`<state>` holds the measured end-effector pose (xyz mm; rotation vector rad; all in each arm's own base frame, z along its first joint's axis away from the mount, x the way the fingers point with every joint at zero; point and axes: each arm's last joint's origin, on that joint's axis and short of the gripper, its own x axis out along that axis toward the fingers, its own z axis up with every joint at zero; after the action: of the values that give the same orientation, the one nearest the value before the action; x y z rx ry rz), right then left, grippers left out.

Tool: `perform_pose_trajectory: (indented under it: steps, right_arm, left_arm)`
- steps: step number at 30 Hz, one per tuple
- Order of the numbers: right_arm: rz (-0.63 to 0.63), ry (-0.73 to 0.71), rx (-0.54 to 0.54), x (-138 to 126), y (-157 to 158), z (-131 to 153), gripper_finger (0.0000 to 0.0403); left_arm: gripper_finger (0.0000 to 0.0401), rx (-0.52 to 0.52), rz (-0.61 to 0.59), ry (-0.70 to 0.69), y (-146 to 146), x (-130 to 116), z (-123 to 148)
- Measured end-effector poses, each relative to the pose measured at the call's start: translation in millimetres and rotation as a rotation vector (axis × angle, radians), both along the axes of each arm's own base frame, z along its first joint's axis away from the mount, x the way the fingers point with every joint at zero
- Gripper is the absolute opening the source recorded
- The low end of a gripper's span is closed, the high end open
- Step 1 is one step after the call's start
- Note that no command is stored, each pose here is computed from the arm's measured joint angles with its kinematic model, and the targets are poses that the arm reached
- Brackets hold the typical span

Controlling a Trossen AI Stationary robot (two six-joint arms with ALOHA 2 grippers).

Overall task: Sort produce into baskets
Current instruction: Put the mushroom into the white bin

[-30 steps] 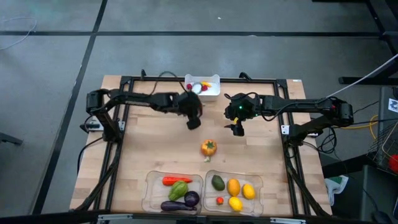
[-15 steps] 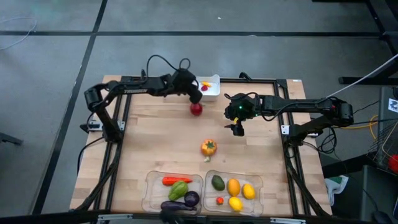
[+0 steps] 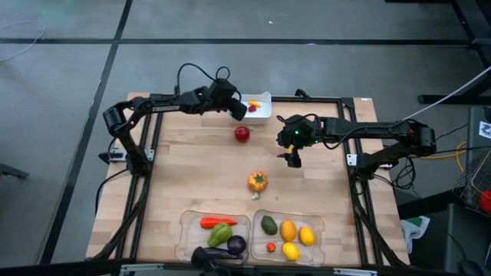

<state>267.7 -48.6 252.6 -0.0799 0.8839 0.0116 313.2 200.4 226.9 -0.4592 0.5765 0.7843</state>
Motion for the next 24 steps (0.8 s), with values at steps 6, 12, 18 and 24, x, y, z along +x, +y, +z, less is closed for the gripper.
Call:
perform_pose_trajectory:
  steps: [6,12,18,24]
  right_arm:
    - [0.000,0.000,0.000,0.0,0.1,0.0,0.0308]
    - [0.000,0.000,0.000,0.0,0.0,0.0,0.0308]
    - [0.000,-0.001,0.000,0.1,0.0,0.0,0.0308]
    - [0.000,-0.001,0.000,0.1,0.1,0.0,0.0308]
  left_arm:
    - [0.0033,0.011,-0.014,0.015,-0.1,-0.2,-0.2]
    - [0.0033,-0.006,-0.036,0.091,-1.7,-4.1,-5.4]
    - [0.0033,-0.045,-0.038,0.150,-1.1,-2.3,-20.5]
    - [0.0033,-0.061,-0.039,0.176,0.4,0.1,-30.8]
